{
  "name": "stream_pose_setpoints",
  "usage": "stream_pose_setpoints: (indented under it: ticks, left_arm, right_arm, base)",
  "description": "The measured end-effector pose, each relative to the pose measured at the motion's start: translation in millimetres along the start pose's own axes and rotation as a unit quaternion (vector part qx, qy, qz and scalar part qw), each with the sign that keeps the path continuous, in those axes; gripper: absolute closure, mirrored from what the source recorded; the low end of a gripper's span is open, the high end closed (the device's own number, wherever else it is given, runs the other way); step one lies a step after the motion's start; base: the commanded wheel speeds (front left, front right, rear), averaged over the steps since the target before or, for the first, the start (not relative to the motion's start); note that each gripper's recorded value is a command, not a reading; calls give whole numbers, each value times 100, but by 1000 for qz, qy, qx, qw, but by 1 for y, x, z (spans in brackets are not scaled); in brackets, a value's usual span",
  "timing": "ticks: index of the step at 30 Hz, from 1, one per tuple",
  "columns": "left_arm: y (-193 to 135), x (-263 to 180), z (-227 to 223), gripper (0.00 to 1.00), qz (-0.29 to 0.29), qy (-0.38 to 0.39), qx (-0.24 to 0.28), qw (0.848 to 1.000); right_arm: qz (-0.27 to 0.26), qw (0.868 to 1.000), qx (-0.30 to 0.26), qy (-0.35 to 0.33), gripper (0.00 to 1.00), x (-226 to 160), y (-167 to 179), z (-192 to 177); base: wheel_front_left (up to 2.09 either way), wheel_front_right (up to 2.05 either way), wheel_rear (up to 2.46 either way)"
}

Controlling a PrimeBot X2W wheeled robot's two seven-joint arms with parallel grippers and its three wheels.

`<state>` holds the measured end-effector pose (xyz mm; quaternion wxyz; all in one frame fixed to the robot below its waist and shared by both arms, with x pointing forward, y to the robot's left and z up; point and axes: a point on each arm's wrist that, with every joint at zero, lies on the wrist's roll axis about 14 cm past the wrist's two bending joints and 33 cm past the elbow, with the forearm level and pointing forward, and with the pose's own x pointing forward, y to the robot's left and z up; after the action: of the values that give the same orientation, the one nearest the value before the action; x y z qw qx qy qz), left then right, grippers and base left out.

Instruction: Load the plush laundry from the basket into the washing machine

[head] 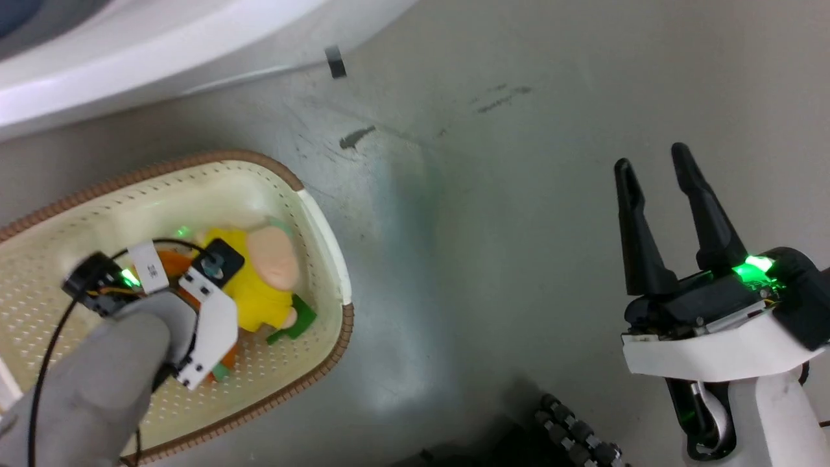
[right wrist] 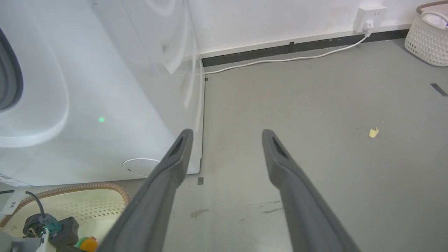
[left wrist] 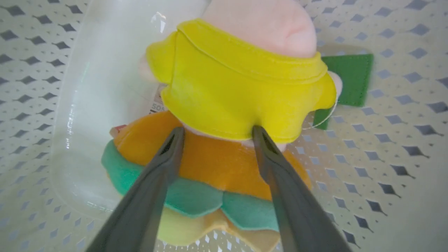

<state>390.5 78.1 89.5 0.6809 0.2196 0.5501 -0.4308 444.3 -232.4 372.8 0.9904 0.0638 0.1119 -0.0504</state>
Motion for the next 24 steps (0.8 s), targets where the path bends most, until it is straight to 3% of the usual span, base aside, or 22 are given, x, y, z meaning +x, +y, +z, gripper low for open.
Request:
stream_pose_setpoints:
  ticks: [7, 8, 9, 16, 24]
  left_arm:
    - [9, 24, -6, 0, -14, 23, 4, 1000]
    - [8, 28, -8, 20, -17, 29, 6, 999]
    - [6, 31, -10, 100, -23, 36, 10, 999]
    - [7, 47, -14, 100, -41, 51, 12, 998]
    - [6, 22, -4, 100, -1, -3, -20, 1000]
  right_arm:
    - [-8, 1000, 6, 18, 0, 2, -5, -17]
    - [-9, 1000, 7, 20, 0, 2, -5, -19]
    - [-11, 1000, 7, 21, 0, 2, -6, -21]
    - [-9, 1000, 2, 7, 0, 11, -9, -16]
    - [-5, 999, 1, -36, 0, 6, -7, 22]
  base:
    - [0, 0, 0]
    - [0, 0, 0]
    - [0, 0, 0]
    - [0, 0, 0]
    - [0, 0, 0]
